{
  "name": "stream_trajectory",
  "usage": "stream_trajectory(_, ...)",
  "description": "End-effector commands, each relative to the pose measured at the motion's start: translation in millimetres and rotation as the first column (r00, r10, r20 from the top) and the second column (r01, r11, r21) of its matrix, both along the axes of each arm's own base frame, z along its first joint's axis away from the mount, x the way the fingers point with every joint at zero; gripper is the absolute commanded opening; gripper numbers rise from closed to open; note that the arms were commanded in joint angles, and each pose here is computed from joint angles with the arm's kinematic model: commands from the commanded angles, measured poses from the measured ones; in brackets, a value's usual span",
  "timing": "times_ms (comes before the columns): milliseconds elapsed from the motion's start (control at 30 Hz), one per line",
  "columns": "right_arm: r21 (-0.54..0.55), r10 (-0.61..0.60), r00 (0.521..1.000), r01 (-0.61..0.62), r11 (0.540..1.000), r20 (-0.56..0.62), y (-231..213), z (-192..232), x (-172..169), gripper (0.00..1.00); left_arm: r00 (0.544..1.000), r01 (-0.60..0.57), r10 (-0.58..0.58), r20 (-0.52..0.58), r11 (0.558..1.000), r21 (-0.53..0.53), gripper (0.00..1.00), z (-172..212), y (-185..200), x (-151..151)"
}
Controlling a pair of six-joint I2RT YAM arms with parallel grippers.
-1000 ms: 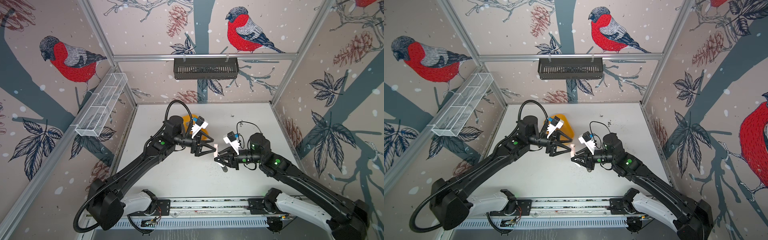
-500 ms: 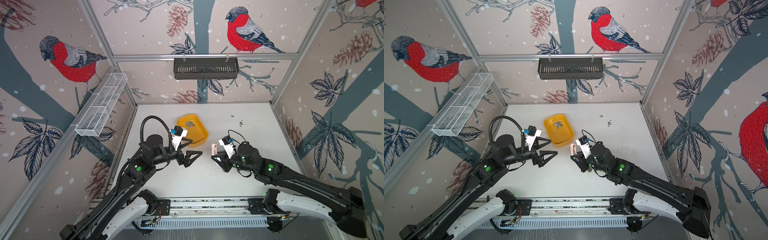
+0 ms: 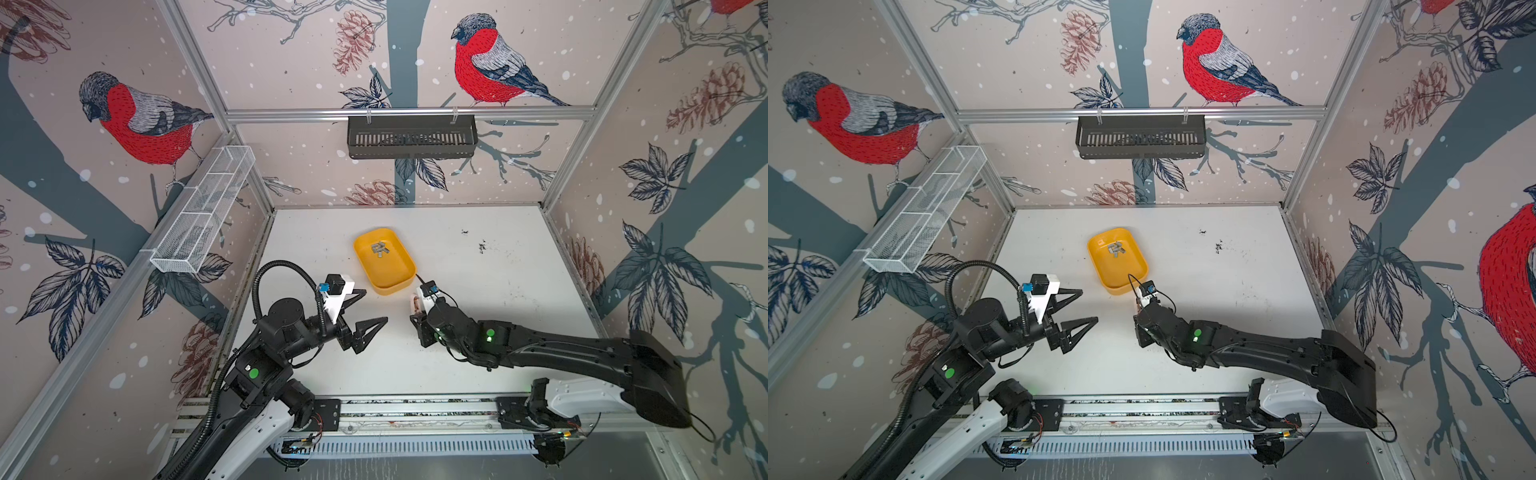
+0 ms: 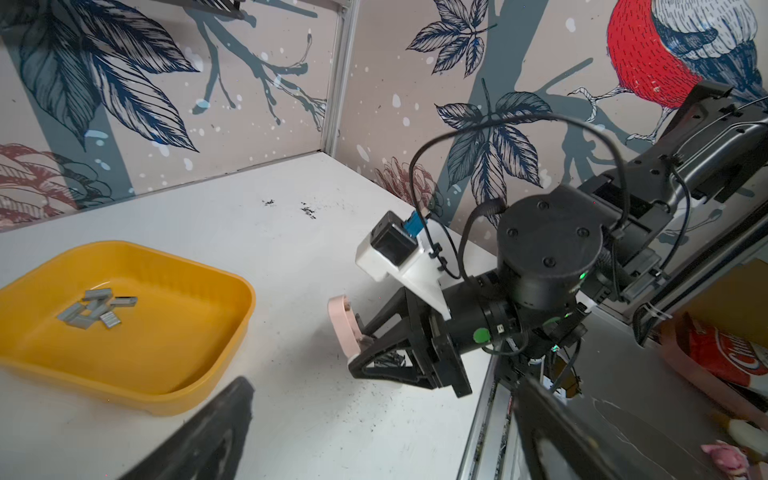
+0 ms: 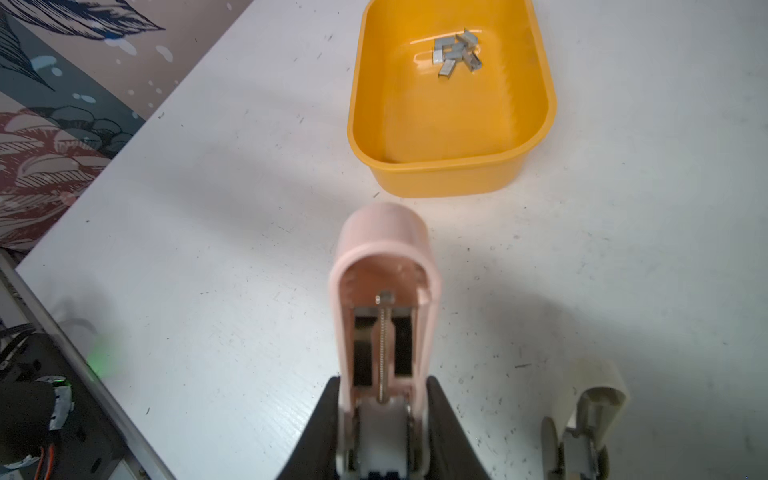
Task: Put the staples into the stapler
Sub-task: 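Lower the pink piece to the table with the right gripper while the left arm withdraws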
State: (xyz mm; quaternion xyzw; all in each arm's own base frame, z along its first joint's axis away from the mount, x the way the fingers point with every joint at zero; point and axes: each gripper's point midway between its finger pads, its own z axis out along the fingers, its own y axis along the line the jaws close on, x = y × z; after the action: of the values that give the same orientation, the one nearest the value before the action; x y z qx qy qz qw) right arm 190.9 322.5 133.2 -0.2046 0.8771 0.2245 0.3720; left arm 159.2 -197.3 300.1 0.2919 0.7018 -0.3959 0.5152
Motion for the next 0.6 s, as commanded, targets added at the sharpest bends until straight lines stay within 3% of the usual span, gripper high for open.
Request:
stream_trajectory(0, 0.009, -0.049, 0.999, 0.049, 0.999, 0.02, 7, -2, 6, 0.16, 0.996, -0.09, 0.09, 0.009, 0.996, 0.03, 0.97, -5, 9, 14)
stream_trajectory(333, -0.074, -0.086, 0.996, 0.086, 0.994, 0.001, 10, -43, 3, 0.16, 0.989, -0.151, 0.151, 0.011, 0.986, 0.067, 0.98, -10, 16, 23)
stream_trajectory(467, -0.099, -0.099, 0.995, 0.098, 0.99, -0.007, 10, -56, 4, 0.15, 0.96, -0.278, 0.278, 0.014, 0.955, 0.1, 0.98, -16, 33, 37)
stream_trajectory(567, -0.12, -0.103, 0.995, 0.101, 0.988, -0.01, 12, -65, 3, 0.16, 0.953, -0.303, 0.304, 0.014, 0.946, 0.113, 0.98, -18, 36, 41)
